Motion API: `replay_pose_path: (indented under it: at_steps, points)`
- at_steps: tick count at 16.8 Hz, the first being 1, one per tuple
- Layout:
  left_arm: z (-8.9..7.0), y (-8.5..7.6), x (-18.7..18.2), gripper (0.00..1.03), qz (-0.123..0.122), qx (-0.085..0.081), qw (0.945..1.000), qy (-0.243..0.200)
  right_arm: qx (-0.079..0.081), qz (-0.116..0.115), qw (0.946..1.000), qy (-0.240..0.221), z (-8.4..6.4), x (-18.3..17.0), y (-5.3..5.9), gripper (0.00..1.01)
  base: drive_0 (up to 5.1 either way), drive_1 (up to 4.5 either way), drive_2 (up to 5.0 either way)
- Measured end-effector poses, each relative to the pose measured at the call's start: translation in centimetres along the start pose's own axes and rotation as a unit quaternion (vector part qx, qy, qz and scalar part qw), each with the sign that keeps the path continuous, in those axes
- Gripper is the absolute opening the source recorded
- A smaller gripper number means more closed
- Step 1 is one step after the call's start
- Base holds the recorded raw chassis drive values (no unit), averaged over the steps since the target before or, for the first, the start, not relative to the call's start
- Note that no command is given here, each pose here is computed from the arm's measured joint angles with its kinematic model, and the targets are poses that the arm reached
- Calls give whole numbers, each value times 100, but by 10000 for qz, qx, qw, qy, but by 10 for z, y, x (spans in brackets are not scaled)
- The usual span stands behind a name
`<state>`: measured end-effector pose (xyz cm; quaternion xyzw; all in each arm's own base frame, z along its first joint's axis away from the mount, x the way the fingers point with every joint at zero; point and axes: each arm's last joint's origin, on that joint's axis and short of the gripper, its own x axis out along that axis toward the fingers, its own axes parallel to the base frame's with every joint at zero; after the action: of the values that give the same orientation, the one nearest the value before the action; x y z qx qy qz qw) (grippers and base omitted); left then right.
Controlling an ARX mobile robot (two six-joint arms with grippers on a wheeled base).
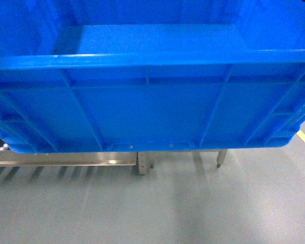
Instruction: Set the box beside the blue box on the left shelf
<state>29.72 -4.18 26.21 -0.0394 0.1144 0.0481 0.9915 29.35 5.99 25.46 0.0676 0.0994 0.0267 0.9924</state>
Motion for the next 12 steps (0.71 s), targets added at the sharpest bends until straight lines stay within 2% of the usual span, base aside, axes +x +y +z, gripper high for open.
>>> replay_pose_path:
  at_steps: [12]
  points:
    - [0,0,0,18,7,4,10000,8,0,1,10000,8,0,0,0,7,-501,245,245]
